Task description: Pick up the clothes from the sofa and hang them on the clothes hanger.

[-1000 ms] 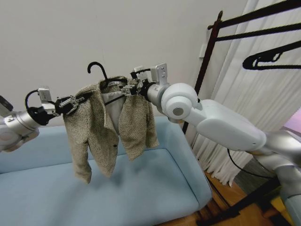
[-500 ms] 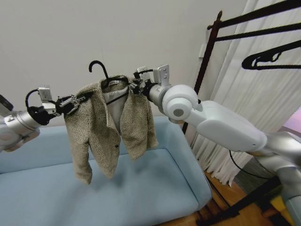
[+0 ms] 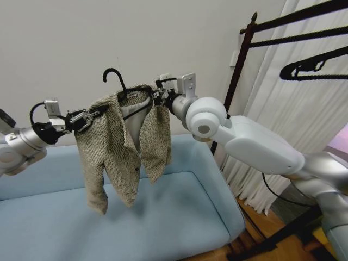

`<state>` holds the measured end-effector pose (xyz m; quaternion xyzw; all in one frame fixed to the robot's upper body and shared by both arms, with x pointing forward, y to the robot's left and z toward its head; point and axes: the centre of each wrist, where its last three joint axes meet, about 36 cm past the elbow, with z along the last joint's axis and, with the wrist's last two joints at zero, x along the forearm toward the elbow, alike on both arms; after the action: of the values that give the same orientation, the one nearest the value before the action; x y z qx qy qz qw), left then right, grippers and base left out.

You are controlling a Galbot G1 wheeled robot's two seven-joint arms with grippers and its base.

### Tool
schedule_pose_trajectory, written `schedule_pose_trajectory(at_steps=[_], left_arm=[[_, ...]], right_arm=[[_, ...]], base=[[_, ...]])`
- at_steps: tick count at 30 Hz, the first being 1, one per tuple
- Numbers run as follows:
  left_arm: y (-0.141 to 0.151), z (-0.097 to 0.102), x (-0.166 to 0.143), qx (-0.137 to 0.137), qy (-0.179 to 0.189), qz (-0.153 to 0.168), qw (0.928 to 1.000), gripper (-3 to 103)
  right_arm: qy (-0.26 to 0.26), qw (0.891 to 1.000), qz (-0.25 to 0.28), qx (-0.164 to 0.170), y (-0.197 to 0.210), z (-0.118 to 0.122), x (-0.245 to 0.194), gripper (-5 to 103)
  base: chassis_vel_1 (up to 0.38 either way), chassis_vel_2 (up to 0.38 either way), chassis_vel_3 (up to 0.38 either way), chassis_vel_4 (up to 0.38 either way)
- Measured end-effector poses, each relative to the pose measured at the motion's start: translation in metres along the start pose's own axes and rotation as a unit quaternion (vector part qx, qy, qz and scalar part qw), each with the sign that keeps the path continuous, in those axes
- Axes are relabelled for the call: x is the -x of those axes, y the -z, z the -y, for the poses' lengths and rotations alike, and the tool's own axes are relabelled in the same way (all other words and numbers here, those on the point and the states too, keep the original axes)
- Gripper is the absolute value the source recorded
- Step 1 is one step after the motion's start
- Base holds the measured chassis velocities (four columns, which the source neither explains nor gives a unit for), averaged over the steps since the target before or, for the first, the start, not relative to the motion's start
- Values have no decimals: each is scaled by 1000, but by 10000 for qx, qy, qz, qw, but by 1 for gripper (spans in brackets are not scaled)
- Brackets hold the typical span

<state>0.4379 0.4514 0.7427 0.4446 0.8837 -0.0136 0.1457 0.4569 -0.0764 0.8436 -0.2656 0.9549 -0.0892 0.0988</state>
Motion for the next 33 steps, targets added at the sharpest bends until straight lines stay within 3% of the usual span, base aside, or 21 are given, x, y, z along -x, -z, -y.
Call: schedule_pose_trajectory(at_steps=[6, 13, 22, 33], left_arm=[[-5, 2, 2, -38, 45, -23, 10000, 4], [-5, 1, 1, -45, 80, -28, 10000, 4], [-6, -1, 0, -60, 171, -12, 9998, 4], [-14, -3, -1, -102, 215, -42, 9997, 4]], right_arm=[[331, 9991, 156, -205, 19, -22, -14, 1], [623, 9976, -60, -281, -2, -43, -24, 1], [560, 9979, -252, -216, -20, -40, -24, 1], [652, 9978, 98, -42, 21, -53, -29, 1]], base=[[0, 0, 0, 0], [0, 0, 0, 0], [0, 0, 0, 0], [0, 0, 0, 0]])
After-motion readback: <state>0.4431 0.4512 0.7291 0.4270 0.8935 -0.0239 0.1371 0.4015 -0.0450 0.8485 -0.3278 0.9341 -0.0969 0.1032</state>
